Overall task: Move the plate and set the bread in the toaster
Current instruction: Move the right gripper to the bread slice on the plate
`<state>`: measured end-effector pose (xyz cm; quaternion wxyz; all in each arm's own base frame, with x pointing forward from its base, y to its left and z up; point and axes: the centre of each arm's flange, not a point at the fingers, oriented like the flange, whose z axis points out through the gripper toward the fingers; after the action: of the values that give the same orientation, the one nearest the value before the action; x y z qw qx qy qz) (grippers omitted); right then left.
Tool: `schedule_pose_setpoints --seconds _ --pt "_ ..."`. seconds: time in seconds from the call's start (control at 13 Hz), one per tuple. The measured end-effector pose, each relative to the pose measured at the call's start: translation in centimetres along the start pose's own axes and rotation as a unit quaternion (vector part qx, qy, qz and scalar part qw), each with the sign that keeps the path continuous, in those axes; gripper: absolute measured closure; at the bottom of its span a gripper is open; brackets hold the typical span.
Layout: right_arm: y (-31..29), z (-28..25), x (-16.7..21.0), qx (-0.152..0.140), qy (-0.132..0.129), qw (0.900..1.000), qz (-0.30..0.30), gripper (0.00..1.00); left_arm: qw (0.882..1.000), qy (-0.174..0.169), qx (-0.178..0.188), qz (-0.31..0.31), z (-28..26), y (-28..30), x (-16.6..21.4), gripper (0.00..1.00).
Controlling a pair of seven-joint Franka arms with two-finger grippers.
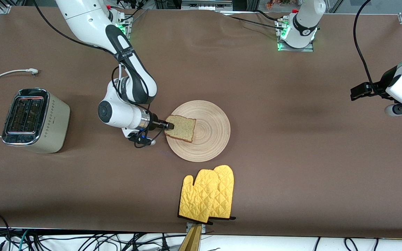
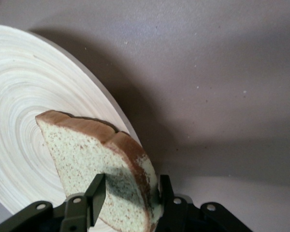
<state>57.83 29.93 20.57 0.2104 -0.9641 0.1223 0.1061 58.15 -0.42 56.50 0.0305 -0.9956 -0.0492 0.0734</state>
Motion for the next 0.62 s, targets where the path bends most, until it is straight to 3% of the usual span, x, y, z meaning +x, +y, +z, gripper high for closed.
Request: schedule_pose_setpoints --seconds 0.23,0.38,0.46,0.62 --pt "-0.03 -0.09 -0.08 -0.006 -0.001 1.0 -0.008 0.52 1.0 -0.002 0.0 0.002 0.16 -0.13 0.1 0.0" --pt "0.03 -0.06 -0.11 -0.01 -0.004 1.0 -0.009 0.72 1.0 -0.002 -0.001 0.001 0.17 -0.29 0.12 0.0" --pt "0.04 -0.07 -0.12 -0.011 -0.004 1.0 -0.012 0.73 1.0 -0.002 -0.001 0.001 0.17 -0.32 0.13 0.0" --pt "0.13 -0.1 -0.11 -0.018 -0.004 1.0 -0.018 0.85 1.0 -0.002 -0.001 0.002 0.18 -0.33 0.13 0.0"
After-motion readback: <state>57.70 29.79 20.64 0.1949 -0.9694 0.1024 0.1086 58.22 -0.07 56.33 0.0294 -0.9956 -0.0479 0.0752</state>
